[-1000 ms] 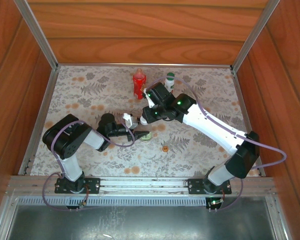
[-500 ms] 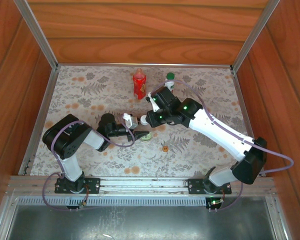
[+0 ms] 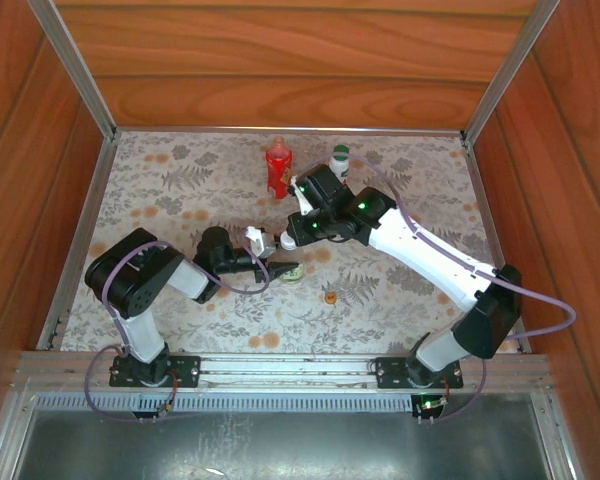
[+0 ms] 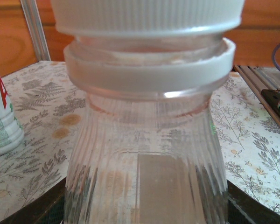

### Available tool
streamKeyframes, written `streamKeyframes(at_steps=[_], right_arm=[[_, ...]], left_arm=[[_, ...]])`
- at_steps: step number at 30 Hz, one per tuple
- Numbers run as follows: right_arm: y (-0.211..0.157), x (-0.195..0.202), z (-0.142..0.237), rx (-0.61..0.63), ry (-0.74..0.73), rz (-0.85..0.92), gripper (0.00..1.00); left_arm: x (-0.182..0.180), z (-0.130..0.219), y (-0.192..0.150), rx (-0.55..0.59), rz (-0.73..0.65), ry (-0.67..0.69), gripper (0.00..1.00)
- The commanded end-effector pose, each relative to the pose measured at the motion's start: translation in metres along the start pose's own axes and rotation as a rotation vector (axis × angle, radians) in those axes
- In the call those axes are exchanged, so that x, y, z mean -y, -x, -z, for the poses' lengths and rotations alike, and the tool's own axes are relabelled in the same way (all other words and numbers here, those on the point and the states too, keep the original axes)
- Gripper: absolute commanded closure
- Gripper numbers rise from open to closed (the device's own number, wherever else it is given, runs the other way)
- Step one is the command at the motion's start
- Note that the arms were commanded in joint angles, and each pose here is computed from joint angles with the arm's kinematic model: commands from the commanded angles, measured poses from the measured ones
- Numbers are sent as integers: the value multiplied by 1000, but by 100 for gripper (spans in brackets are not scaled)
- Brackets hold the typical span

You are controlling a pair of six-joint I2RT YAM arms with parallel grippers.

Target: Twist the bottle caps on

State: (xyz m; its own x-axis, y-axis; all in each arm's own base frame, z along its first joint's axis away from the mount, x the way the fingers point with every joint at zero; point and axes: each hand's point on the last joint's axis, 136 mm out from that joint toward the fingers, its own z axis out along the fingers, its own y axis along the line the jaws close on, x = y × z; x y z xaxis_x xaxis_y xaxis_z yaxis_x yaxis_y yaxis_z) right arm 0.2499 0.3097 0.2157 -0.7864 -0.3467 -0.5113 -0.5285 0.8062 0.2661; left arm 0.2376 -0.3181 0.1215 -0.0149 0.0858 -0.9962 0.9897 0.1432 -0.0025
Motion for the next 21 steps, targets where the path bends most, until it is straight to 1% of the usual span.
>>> streamKeyframes(at_steps=[1,9,16,21], right_arm=[[-29,16,-12,-127,-58,-30,76],[-40,15,-6,-130,-26,-55,82],[-41,4,-1,-133,31,-80,84],[-38,1,6,-127,43,-90,84]], left_arm=[[4,-1,0,4,-6,-32,41],[2,-1,-1,3,-1,-22,41],[3,-1,-4,-2,3,-24,41],[3,0,-5,-5,3,-25,41]])
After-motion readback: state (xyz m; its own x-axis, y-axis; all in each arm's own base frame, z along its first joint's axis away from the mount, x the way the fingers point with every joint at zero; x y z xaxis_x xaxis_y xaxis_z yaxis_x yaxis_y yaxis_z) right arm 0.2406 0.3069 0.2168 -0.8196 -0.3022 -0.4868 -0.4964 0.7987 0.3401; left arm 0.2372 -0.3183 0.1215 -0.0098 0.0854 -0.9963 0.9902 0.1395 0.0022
